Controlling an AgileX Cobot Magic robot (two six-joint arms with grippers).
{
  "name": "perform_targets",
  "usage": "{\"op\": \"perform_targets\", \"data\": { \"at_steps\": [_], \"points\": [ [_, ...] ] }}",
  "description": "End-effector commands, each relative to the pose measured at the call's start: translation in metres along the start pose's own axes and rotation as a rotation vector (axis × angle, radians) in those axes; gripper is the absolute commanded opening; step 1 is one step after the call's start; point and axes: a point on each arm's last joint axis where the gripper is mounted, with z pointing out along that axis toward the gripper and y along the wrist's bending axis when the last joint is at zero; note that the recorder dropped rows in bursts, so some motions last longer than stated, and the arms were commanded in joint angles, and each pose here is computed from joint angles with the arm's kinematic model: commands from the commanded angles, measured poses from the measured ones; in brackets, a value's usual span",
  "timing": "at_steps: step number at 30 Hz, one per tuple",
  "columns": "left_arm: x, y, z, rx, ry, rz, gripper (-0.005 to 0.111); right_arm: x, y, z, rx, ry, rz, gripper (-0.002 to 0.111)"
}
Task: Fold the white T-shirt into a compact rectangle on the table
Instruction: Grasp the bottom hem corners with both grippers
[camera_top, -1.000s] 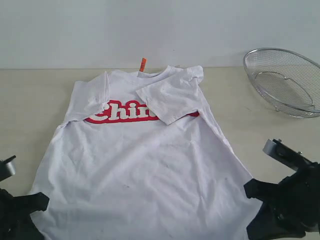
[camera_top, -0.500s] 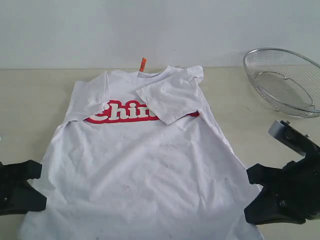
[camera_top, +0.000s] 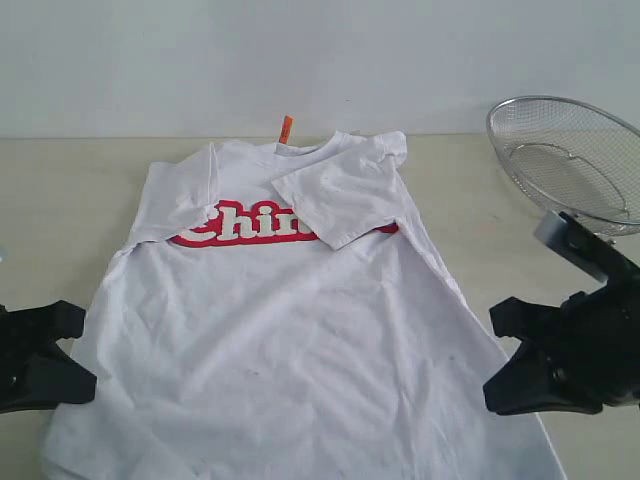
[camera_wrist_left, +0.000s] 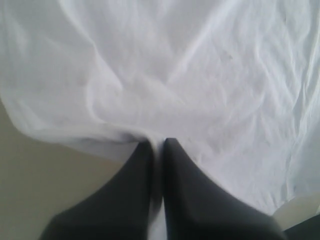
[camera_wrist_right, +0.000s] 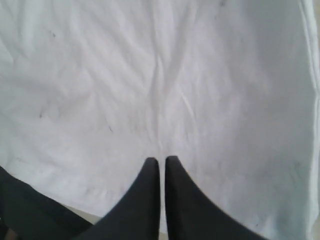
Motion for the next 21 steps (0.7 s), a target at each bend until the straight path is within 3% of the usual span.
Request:
{"op": "perform_targets", "data": {
  "at_steps": [1,4,6,8,12,21],
  "points": [
    [-0.001,-0.003,-0.001,0.006,-0.012,0.008,0.005,-0.001,0.001,-0.002,0.01,-0.017,-0.017,0.0],
    [-0.001,-0.003,-0.001,0.006,-0.012,0.008,0.005,-0.001,-0.003,-0.002,0.054,-0.008,-0.016,0.0],
    [-0.001,-0.003,-0.001,0.006,-0.012,0.008,0.005,0.001,-0.008,-0.003,0.1,0.012,-0.013,0.007],
    [-0.001,-0.003,-0.001,0.006,-0.012,0.008,0.005,0.003,-0.013,-0.003,0.161,0.035,-0.018,0.022],
    [-0.001,-0.003,-0.001,0.006,-0.012,0.008,0.005,0.005,-0.021,-0.005,0.248,0.051,0.0,0.065],
    [-0.001,-0.003,-0.001,0.006,-0.013,0.011,0.005,0.005,-0.027,0.002,0.26,0.099,0.024,0.06]
  ]
}}
